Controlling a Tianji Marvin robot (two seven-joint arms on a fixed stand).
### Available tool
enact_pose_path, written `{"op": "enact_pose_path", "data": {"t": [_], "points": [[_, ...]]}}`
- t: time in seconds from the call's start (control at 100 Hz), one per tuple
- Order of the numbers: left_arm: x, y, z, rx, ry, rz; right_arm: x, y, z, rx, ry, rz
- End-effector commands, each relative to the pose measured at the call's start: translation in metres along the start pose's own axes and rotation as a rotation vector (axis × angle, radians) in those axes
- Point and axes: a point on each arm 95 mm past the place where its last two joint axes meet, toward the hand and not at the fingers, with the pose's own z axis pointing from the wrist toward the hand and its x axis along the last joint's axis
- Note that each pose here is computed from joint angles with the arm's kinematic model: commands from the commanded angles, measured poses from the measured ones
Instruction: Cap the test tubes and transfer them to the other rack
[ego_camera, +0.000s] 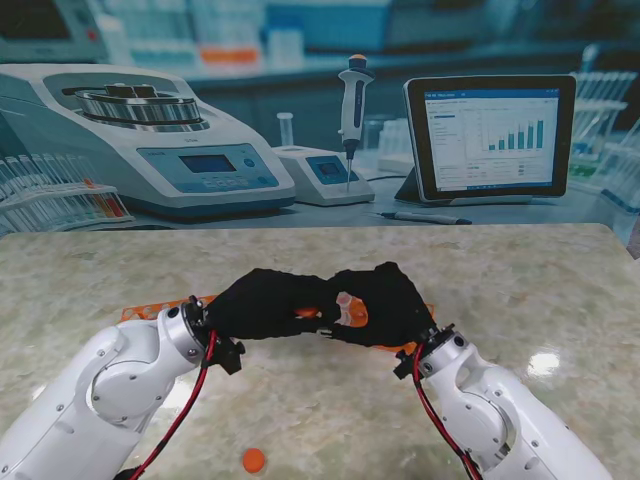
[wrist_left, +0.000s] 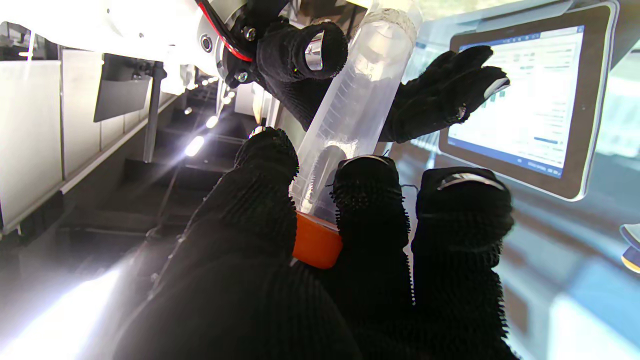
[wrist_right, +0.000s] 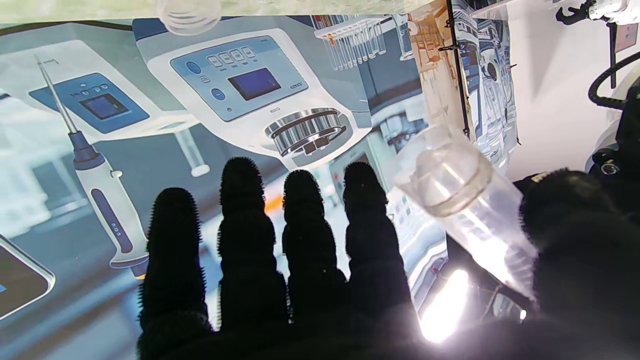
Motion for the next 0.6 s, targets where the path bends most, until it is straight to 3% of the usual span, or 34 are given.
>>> {"op": "enact_pose_path", "data": {"t": [0.0,0.59], "points": [[0.001,0.002,-0.004,-0.013,-0.004,0.001,-0.003,0.003,-0.001,0.002,-0.014,-0.001],[-0.011,0.006,-0.020,-0.025,-0.063,0.007,-0.011,0.018,0.006,0.040,-0.016,-0.014]]}}
